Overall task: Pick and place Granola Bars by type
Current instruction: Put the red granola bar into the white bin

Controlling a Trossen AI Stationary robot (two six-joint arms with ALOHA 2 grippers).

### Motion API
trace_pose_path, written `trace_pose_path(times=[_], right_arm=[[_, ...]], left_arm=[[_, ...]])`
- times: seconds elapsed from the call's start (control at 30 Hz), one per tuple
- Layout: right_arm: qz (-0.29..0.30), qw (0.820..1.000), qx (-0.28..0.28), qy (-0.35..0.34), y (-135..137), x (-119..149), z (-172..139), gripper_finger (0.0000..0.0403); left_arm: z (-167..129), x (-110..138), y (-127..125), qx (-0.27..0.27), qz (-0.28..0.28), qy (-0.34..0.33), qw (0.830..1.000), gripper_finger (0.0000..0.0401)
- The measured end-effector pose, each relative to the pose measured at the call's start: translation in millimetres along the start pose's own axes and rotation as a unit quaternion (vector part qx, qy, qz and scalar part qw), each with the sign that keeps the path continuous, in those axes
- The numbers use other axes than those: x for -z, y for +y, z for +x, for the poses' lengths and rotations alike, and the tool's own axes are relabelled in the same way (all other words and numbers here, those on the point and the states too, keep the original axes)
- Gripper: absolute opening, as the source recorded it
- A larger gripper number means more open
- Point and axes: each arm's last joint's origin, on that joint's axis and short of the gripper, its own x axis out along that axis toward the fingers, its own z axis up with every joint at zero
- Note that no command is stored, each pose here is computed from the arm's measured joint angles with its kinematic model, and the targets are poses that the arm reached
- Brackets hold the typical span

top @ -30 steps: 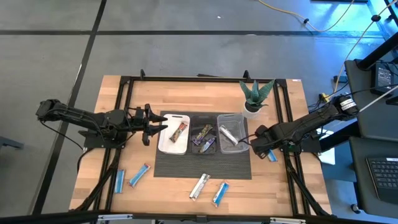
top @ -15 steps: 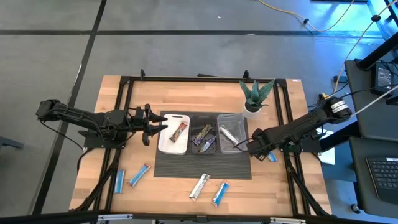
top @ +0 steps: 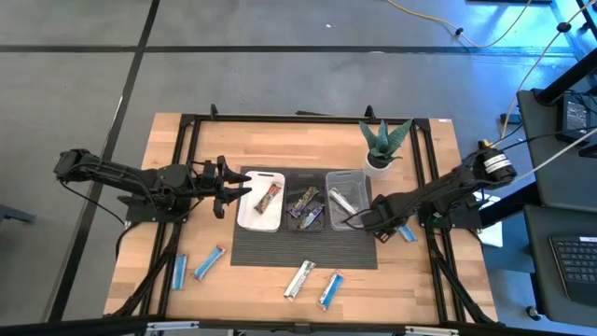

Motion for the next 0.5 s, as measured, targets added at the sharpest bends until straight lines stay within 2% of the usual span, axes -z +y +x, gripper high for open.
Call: trace_pose_path(times=[0.17, 0.5], right_arm=[[-0.006, 1.000, -0.009, 0.017, 0.0, -3.3, 1.2, 0.0251], [-0.062, 0.996, -0.045, 0.042, 3.2, -3.3, 1.4, 0.0250]], left_arm=[[0.0, 0.0, 0.0, 0.000, 0.000, 0.000, 1.000, 0.0164], [0.0, 0.0, 0.0, 0.000, 0.000, 0.000, 1.000, 0.0164]])
